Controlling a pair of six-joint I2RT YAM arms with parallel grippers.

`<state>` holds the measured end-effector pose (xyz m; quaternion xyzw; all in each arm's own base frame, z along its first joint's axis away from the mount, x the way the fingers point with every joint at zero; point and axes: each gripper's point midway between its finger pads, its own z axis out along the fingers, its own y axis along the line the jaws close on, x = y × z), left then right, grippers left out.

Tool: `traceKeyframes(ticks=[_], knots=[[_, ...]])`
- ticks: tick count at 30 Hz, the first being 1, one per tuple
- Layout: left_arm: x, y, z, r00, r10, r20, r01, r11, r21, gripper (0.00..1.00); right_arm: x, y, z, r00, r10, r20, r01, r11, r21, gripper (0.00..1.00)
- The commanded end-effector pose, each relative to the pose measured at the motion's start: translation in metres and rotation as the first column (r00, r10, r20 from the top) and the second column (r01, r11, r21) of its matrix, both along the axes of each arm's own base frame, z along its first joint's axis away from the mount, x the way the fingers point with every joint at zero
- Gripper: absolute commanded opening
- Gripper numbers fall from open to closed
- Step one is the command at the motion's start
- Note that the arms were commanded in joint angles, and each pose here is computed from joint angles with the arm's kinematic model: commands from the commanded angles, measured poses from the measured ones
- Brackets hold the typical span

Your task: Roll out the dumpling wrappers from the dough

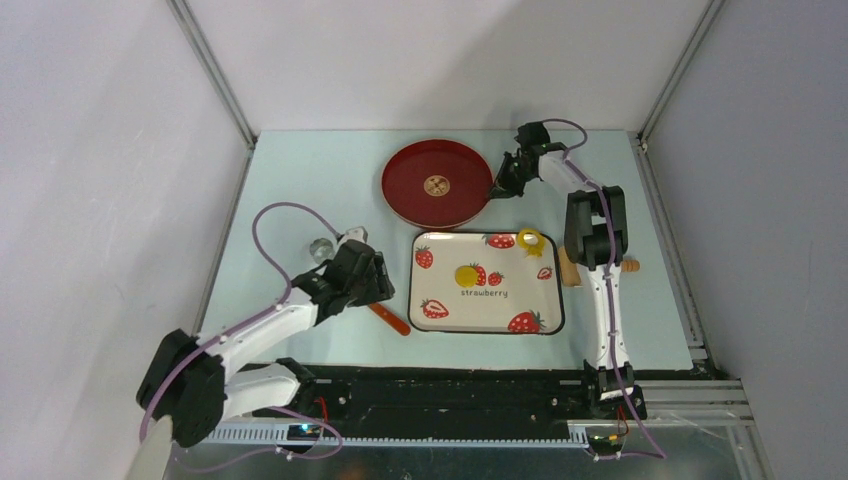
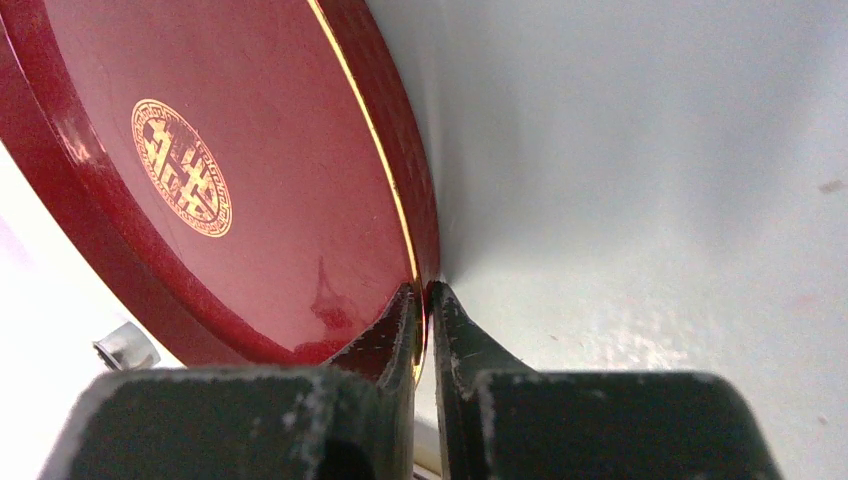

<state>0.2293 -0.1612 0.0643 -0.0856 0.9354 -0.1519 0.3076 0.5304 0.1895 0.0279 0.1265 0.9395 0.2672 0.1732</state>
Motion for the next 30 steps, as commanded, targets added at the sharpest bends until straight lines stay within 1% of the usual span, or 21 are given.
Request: traceKeyframes(ticks=[1, 2, 3, 4, 5, 8, 14, 16, 17, 18, 19, 20, 21, 22, 26, 30], knots=[[-0.007, 0.006, 0.007, 0.998, 0.065, 0.009, -0.065, 0.997, -0.036, 0.64, -0.015, -0.018, 0.022, 1.000, -0.006, 0.025, 0.007, 0.999, -0.033, 0.00], [-0.011, 0.008, 0.002, 0.998, 0.066, -0.004, -0.066, 0.997, -0.031, 0.64, -0.021, -0.022, 0.018, 1.000, -0.011, 0.014, 0.011, 0.999, -0.038, 0.00], [-0.013, 0.008, 0.001, 0.997, 0.073, -0.007, -0.073, 0.997, -0.038, 0.64, -0.021, -0.029, 0.027, 0.999, -0.025, 0.032, 0.026, 0.999, -0.045, 0.00], [-0.016, 0.009, -0.003, 0.997, 0.074, -0.020, -0.075, 0.997, -0.034, 0.65, -0.027, -0.033, 0.023, 0.999, -0.029, 0.020, 0.030, 0.998, -0.054, 0.00], [-0.019, 0.010, -0.007, 0.996, 0.078, -0.031, -0.080, 0.996, -0.034, 0.65, -0.025, -0.042, 0.030, 0.998, -0.045, 0.035, 0.047, 0.997, -0.064, 0.00], [-0.024, 0.009, -0.015, 0.995, 0.081, -0.062, -0.083, 0.996, -0.036, 0.65, -0.031, -0.058, 0.027, 0.997, -0.069, 0.028, 0.071, 0.994, -0.083, 0.00], [-0.029, 0.007, -0.024, 0.990, 0.095, -0.104, -0.099, 0.994, -0.036, 0.66, -0.040, -0.086, 0.021, 0.994, -0.107, 0.023, 0.109, 0.982, -0.157, 0.04], [-0.029, 0.008, -0.025, 0.989, 0.104, -0.109, -0.108, 0.994, -0.033, 0.67, -0.043, -0.089, 0.023, 0.994, -0.106, 0.029, 0.110, 0.981, -0.162, 0.07], [-0.029, 0.008, -0.027, 0.988, 0.105, -0.113, -0.109, 0.994, -0.029, 0.67, -0.045, -0.090, 0.022, 0.994, -0.103, 0.032, 0.106, 0.981, -0.161, 0.15], [-0.028, 0.009, -0.028, 0.987, 0.109, -0.116, -0.112, 0.993, -0.022, 0.67, -0.045, -0.090, 0.028, 0.994, -0.101, 0.046, 0.107, 0.982, -0.157, 0.25], [-0.027, 0.008, -0.028, 0.987, 0.110, -0.116, -0.113, 0.993, -0.020, 0.67, -0.047, -0.090, 0.028, 0.994, -0.098, 0.049, 0.104, 0.982, -0.155, 0.30], [-0.026, 0.009, -0.030, 0.986, 0.117, -0.122, -0.119, 0.993, -0.007, 0.67, -0.048, -0.088, 0.036, 0.994, -0.093, 0.063, 0.101, 0.984, -0.146, 0.37], [-0.024, 0.009, -0.030, 0.985, 0.120, -0.122, -0.121, 0.993, -0.001, 0.67, -0.050, -0.088, 0.036, 0.994, -0.090, 0.064, 0.099, 0.985, -0.142, 0.40], [-0.024, 0.010, -0.035, 0.983, 0.128, -0.133, -0.126, 0.992, 0.018, 0.67, -0.051, -0.086, 0.044, 0.993, -0.085, 0.077, 0.094, 0.987, -0.129, 0.46], [-0.021, 0.013, -0.046, 0.976, 0.148, -0.160, -0.138, 0.988, 0.074, 0.62, -0.065, -0.084, 0.055, 0.994, -0.069, 0.087, 0.079, 0.991, -0.110, 0.57], [-0.018, 0.016, -0.058, 0.970, 0.154, -0.186, -0.130, 0.982, 0.134, 0.58, -0.081, -0.088, 0.066, 0.993, -0.064, 0.102, 0.073, 0.993, -0.088, 0.66]])
